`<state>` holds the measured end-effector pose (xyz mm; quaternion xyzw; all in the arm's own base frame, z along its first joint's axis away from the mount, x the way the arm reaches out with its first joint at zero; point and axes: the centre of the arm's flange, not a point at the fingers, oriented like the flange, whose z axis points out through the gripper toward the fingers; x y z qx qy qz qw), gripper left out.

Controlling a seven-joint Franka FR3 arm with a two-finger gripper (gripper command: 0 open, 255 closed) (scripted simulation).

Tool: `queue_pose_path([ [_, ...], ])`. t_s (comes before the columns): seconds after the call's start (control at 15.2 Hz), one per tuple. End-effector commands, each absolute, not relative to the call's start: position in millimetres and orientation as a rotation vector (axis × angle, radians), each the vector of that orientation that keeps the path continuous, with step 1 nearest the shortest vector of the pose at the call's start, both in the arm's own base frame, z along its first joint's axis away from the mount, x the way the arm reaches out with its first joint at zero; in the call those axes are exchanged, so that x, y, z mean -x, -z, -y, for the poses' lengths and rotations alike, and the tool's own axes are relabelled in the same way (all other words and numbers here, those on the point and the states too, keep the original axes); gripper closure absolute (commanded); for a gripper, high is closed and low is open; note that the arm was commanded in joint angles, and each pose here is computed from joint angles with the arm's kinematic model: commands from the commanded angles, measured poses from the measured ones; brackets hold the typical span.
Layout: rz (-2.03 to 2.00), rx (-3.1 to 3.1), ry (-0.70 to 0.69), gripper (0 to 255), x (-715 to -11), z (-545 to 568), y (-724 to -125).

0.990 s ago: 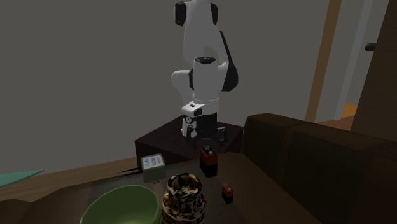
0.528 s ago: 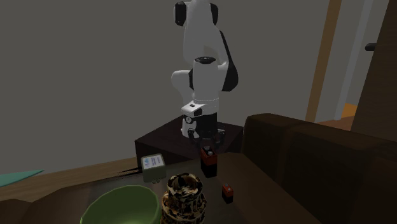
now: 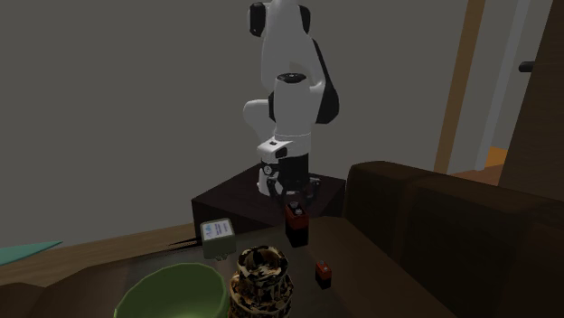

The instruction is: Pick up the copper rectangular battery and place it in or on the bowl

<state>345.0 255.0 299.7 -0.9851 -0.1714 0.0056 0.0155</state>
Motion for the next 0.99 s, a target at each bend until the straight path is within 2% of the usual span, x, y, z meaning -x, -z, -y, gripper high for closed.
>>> queue_pose_path([
  [0.0,0.533,3.065,-0.017,255,-345,-255,-310],
  [0.92,0.533,3.065,-0.017,255,-345,-255,-384],
])
